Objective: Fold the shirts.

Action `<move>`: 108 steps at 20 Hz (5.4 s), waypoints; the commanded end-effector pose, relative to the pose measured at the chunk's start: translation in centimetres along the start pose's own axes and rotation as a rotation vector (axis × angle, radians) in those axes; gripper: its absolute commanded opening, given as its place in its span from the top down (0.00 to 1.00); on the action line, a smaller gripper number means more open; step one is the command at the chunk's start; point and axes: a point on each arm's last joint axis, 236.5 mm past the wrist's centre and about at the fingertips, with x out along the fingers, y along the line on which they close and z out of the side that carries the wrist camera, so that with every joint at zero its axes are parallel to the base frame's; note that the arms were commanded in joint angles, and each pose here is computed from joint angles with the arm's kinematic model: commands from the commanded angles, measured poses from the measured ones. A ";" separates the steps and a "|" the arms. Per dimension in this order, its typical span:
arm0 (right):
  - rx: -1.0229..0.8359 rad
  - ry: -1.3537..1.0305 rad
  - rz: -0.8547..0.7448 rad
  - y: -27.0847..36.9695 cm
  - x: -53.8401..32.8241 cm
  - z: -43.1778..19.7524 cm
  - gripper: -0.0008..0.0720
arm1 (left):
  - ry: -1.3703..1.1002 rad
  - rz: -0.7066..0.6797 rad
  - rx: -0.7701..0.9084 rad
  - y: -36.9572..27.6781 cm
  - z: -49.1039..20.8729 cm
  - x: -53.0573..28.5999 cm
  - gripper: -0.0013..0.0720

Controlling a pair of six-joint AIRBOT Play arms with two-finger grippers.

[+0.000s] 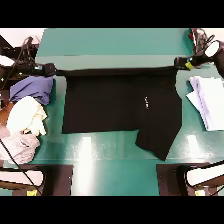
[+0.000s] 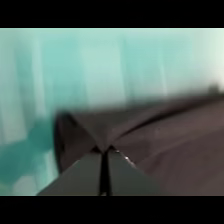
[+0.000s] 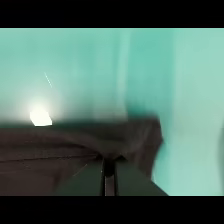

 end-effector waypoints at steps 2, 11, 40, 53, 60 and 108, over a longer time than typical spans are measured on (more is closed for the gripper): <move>-0.040 0.167 -0.062 -1.5 0.9 -6.0 0.95 | 0.231 0.034 0.060 1.5 -6.3 0.2 0.95; -0.013 0.368 -0.051 -1.4 1.4 -12.3 0.47 | 0.317 0.016 -0.036 1.4 -9.7 0.7 0.33; 0.073 0.364 0.433 5.7 -9.8 -18.2 0.48 | 0.525 -0.080 -0.432 -3.0 -28.0 -4.5 0.78; 0.405 0.569 0.261 -2.6 -8.7 -33.5 0.49 | 0.460 -0.091 -0.336 -3.2 -23.1 -5.5 0.96; 0.391 0.552 0.246 -2.3 -6.1 -34.1 0.55 | 0.434 -0.086 -0.313 -3.1 -21.8 -5.7 0.96; 0.173 0.227 0.342 1.2 -4.7 -12.4 0.95 | 0.063 -0.028 -0.284 0.4 -8.6 -3.5 0.95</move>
